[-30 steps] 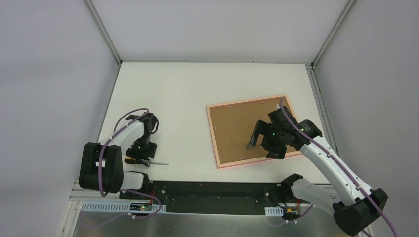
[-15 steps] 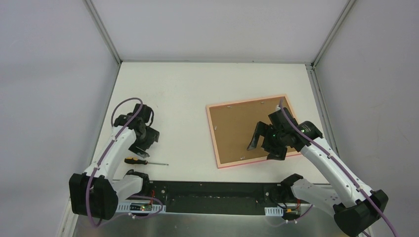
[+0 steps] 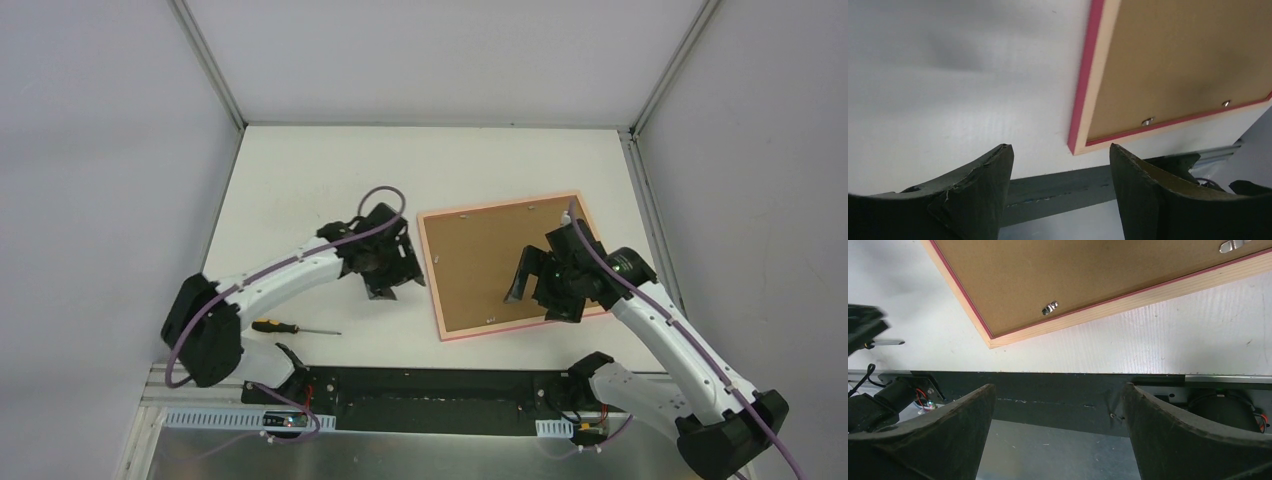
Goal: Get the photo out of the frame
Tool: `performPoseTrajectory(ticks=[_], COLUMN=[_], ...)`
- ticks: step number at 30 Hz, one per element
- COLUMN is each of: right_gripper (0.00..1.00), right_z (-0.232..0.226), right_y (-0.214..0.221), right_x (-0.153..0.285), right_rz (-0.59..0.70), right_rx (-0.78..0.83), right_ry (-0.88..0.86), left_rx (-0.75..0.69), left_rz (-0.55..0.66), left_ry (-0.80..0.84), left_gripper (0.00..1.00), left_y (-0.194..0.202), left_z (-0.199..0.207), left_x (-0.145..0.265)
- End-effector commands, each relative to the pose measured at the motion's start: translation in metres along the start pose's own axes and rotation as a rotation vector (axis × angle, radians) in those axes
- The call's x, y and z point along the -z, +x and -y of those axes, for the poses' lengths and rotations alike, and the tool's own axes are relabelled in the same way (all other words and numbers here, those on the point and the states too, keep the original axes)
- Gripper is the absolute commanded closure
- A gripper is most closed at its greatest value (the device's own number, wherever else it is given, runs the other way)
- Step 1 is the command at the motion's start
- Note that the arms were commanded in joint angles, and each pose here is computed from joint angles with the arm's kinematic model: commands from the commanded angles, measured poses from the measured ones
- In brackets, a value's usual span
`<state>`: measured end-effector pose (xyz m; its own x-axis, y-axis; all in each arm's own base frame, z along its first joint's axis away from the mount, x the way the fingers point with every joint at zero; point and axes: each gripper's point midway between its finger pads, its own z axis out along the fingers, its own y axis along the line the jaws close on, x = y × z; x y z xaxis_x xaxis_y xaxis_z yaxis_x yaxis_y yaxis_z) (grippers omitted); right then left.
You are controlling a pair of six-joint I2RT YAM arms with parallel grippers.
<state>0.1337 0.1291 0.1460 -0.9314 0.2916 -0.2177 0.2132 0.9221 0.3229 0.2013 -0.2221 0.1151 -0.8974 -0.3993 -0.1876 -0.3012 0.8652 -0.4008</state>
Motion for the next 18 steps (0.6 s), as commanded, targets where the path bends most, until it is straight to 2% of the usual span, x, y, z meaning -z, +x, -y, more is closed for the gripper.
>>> performPoseTrajectory(ticks=[1, 3, 9, 14, 18], right_gripper=[0.01, 0.01, 0.01, 0.01, 0.01], right_z=[0.004, 0.007, 0.017, 0.028, 0.034], right_y=[-0.007, -0.003, 0.008, 0.012, 0.013], right_x=[0.018, 0.018, 0.019, 0.018, 0.012], right_rz=[0.079, 0.08, 0.085, 0.094, 0.105], right_rx=[0.016, 0.0, -0.039, -0.048, -0.082], right_ry=[-0.008, -0.014, -0.021, 0.006, 0.024], left_rx=[-0.04, -0.03, -0.059, -0.054, -0.047], left_rz=[-0.105, -0.11, -0.155, -0.154, -0.167], left_ry=[0.253, 0.288, 0.184, 0.074, 0.04], left_gripper=[0.29, 0.3, 0.37, 0.48, 0.63], left_y=[0.034, 0.041, 0.063, 0.07, 0.08], left_z=[0.077, 0.093, 0.092, 0.07, 0.062], left_x=[-0.032, -0.048, -0.086, -0.092, -0.097])
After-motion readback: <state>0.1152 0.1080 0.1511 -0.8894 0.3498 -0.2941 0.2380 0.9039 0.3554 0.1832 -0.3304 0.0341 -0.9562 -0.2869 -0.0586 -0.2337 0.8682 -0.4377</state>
